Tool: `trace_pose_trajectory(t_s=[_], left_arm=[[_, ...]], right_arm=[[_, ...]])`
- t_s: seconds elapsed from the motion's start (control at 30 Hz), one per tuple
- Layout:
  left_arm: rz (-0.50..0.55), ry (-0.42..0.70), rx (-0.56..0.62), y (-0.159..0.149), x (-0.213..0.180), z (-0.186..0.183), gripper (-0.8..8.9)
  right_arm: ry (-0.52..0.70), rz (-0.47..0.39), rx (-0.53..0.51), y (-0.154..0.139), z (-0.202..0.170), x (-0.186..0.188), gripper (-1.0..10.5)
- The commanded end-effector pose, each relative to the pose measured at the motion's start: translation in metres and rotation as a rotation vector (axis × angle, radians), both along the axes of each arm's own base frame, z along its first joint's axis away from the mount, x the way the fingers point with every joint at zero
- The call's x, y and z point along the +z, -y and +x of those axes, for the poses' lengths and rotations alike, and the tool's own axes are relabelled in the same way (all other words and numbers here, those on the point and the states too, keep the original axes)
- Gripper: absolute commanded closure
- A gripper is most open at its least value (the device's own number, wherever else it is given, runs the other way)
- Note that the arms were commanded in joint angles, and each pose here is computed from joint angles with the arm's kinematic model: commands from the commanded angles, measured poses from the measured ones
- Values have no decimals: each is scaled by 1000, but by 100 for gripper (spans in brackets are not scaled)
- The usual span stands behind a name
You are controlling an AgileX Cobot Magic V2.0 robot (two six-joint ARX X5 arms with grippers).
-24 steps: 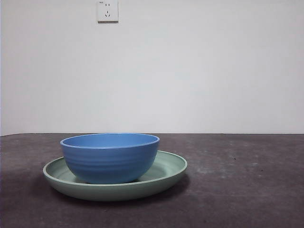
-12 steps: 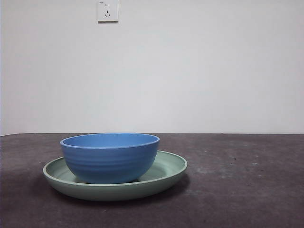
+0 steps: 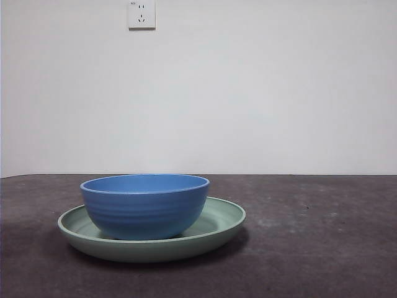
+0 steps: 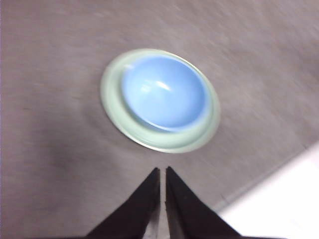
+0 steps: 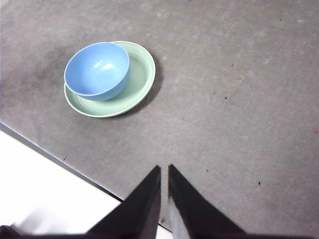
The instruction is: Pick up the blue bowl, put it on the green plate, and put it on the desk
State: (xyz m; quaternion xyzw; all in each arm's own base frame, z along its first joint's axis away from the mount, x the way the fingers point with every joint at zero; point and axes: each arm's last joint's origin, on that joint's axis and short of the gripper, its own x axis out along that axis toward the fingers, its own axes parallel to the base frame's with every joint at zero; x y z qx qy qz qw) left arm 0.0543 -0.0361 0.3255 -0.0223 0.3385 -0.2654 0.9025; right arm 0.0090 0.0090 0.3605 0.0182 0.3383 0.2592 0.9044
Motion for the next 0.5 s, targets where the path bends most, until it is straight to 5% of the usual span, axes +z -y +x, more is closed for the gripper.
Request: trace_pose_trajectory(t_s=[0.03,0.17,0.5], left_arm=[[126,124,39,-7,-1,2,794],[254,301,94,-13,-25,8,794],[75,642,400,-23,-128,37,794]], right_arm=[[14,16,-1,0,-1,4,926],[14,16,-1,0,-1,4,926],[14,16,-1,0,-1,4,926]])
